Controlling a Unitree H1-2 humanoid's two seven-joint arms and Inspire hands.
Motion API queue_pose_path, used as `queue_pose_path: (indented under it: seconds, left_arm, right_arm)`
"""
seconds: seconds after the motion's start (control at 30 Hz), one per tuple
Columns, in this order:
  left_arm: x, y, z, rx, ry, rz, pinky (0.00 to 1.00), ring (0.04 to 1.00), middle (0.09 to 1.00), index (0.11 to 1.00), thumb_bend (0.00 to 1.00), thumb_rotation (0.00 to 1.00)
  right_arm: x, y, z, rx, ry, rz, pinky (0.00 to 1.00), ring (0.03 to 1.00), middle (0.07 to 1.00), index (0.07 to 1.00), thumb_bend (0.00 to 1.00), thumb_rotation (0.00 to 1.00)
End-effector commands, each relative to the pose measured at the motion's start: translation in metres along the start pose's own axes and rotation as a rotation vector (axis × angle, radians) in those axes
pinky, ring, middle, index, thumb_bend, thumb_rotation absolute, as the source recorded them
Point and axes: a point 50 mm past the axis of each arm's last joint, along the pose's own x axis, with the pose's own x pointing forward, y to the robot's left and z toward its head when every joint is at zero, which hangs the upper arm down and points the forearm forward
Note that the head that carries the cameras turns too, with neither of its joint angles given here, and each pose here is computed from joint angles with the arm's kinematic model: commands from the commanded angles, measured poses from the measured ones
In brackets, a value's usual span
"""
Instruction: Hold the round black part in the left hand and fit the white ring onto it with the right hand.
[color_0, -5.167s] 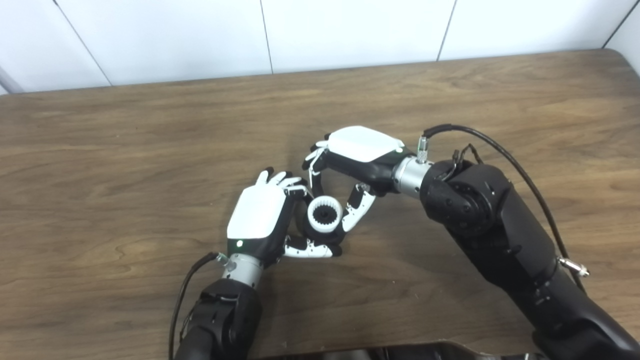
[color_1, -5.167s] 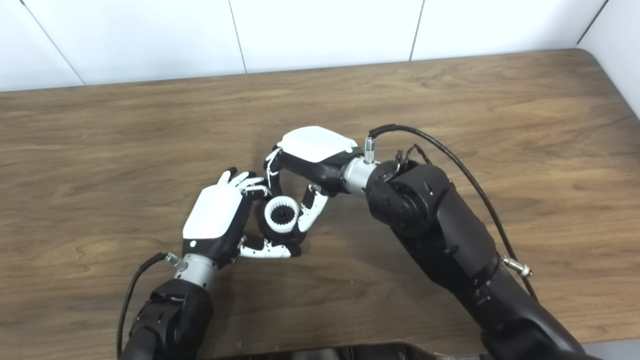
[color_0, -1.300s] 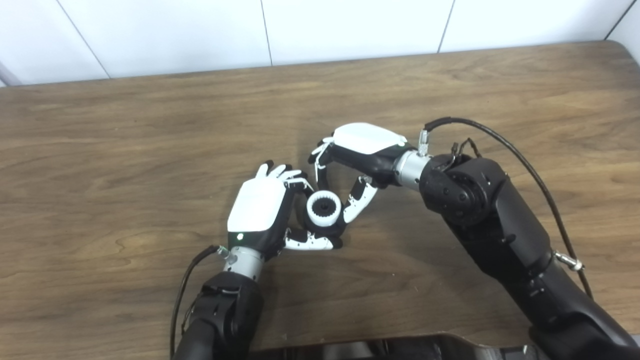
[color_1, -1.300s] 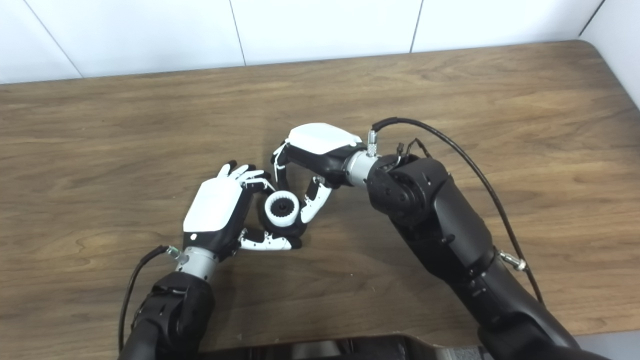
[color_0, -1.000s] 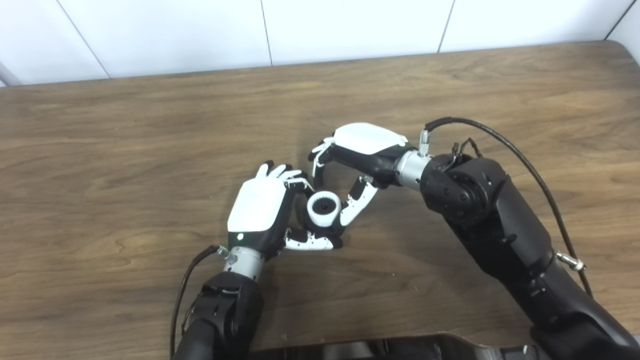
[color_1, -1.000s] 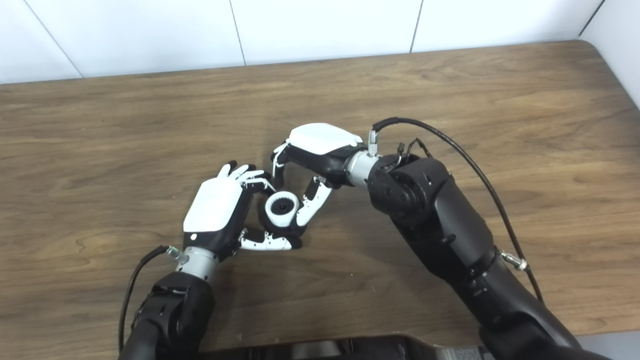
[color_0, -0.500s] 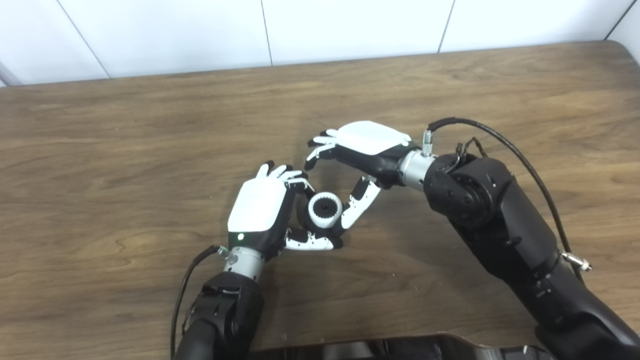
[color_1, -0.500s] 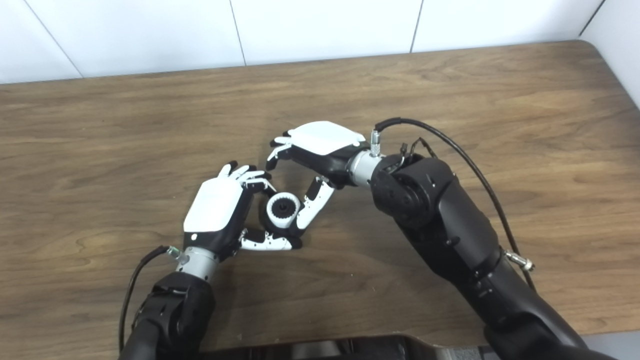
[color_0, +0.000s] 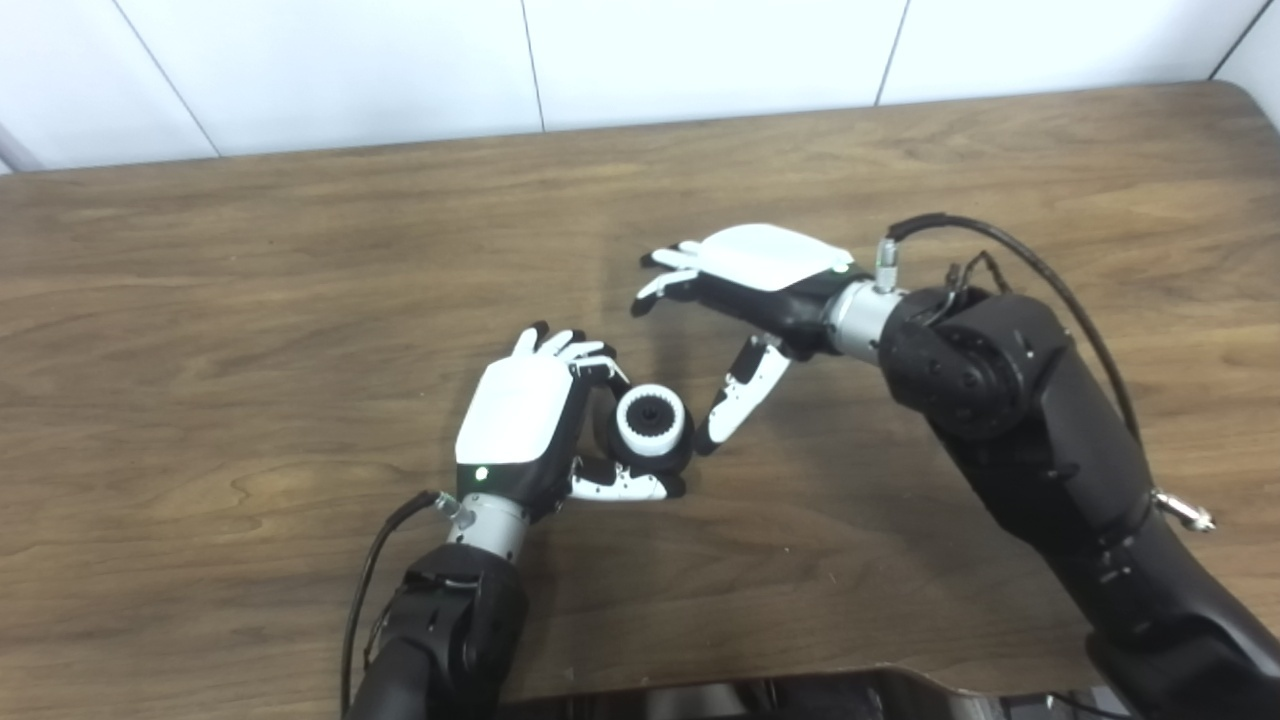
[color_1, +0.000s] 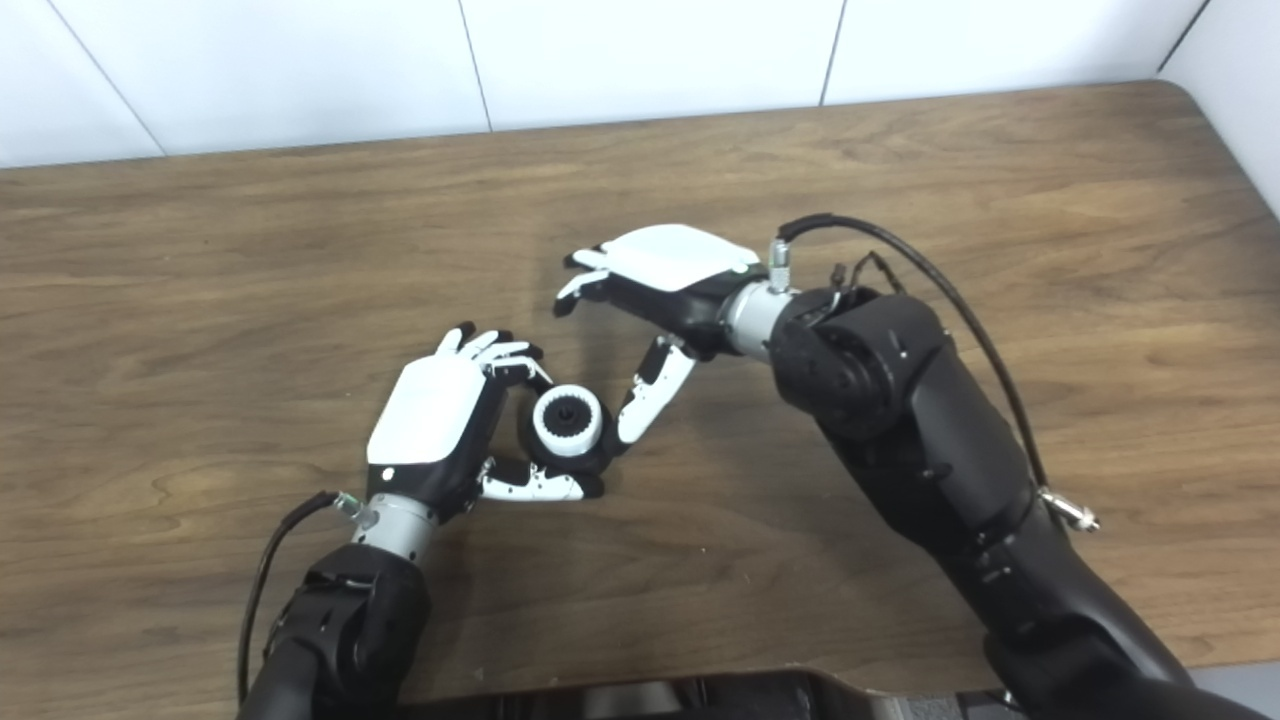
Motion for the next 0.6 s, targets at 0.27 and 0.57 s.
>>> queue_pose_path:
  seconds: [0.27,0.57]
  left_arm:
    - [-0.0012,-0.0047,-0.0052,-0.009,0.015,-0.048,0.99,0.894,0.804,0.489,0.52,0.06]
    - [-0.0015,-0.0019,-0.0059,0.015,0.012,-0.062,0.97,0.885,0.821,0.724,0.77,0.17]
  right_arm:
    - [-0.0103,-0.025,0.0039,-0.031,-0.017,-0.063,1.0,1.0,1.0,0.891,1.0,0.44]
    - [-0.0096,-0.025,0.0014,-0.014,-0.01,-0.063,1.0,1.0,1.0,0.888,1.0,0.45]
